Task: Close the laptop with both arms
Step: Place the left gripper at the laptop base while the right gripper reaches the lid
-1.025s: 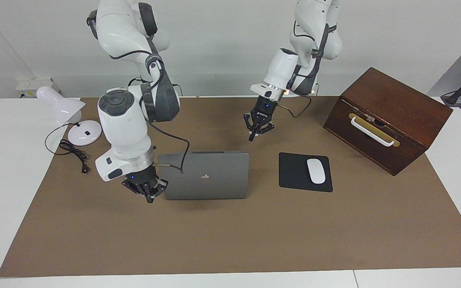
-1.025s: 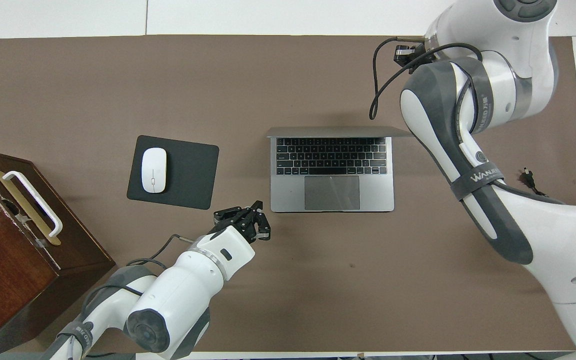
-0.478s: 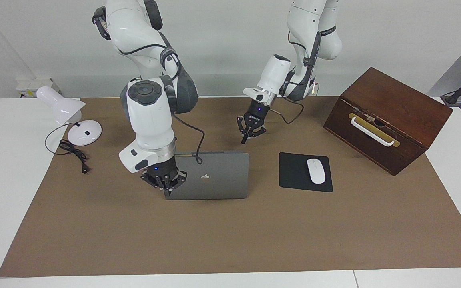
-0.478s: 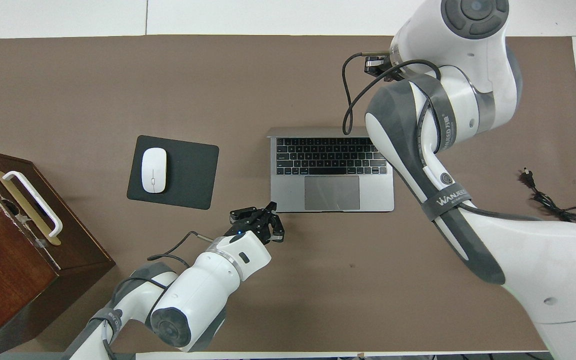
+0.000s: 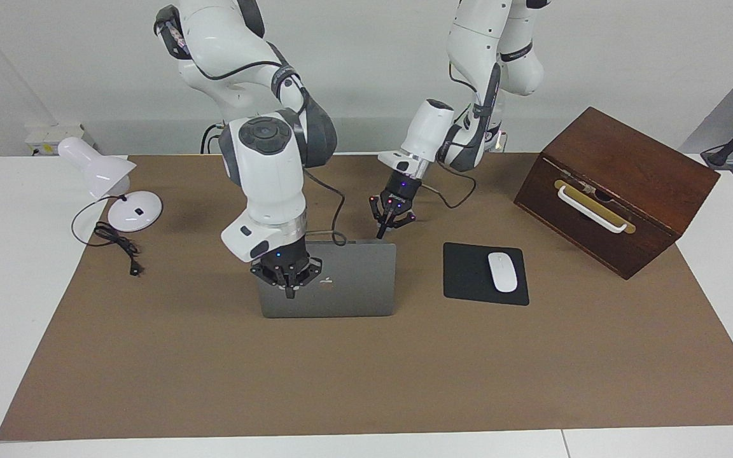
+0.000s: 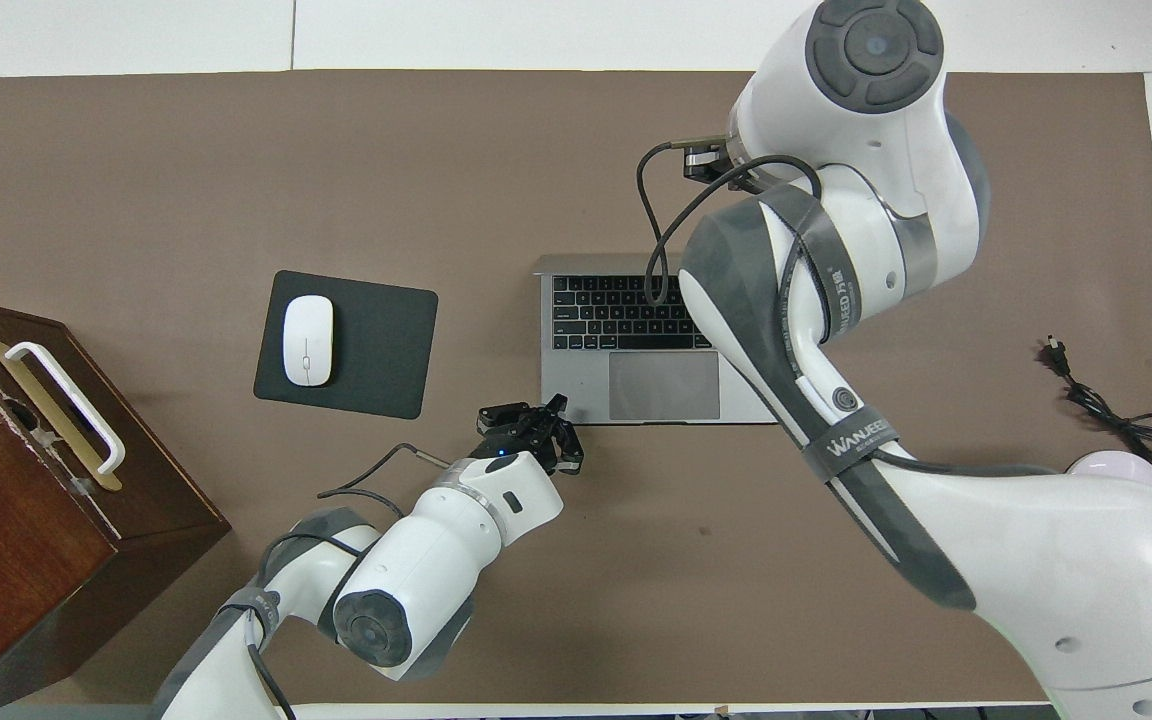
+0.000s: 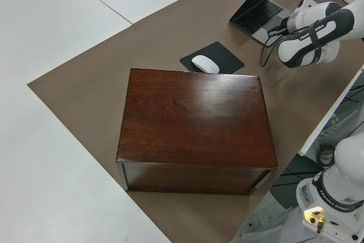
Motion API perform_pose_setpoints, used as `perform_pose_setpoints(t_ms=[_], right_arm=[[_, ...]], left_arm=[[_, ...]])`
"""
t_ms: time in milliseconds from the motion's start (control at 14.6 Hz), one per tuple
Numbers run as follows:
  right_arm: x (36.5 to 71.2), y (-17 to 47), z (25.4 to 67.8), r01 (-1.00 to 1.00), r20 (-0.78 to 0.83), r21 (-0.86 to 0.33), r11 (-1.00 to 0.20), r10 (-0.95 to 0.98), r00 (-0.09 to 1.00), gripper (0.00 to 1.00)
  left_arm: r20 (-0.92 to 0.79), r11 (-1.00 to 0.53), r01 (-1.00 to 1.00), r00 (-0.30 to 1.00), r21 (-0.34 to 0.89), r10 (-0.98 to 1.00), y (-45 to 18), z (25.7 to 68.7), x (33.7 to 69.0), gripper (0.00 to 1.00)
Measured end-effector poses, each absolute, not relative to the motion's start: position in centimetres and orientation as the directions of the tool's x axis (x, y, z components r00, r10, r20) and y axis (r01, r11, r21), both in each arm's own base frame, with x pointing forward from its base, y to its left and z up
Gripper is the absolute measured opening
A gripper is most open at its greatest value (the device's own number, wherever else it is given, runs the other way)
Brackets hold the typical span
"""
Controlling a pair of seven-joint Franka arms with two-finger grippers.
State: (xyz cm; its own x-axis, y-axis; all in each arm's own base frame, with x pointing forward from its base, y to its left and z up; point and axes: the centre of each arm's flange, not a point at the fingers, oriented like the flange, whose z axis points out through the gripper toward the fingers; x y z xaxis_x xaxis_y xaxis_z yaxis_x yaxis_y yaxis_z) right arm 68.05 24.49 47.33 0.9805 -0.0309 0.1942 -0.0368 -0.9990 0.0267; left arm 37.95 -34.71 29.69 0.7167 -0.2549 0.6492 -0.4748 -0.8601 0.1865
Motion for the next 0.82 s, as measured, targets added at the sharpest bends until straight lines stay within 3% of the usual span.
perform_pose_setpoints(t_ms=[342,820], right_arm=[[67.4,25.7,47.4,0.066,0.189,0.045,-0.997,0.073,0.979,0.01],[66.9,26.4,47.4,0.085,0.185,0.045,-0.995,0.092,0.978,0.01]], left_arm=[[0.642,-0.853,-0.501,0.704,0.145,-0.304,-34.6,27.0,38.1,0.01],[0.654,-0.839,-0.532,0.676,0.114,-0.34,-35.0,26.7,38.8,0.01]])
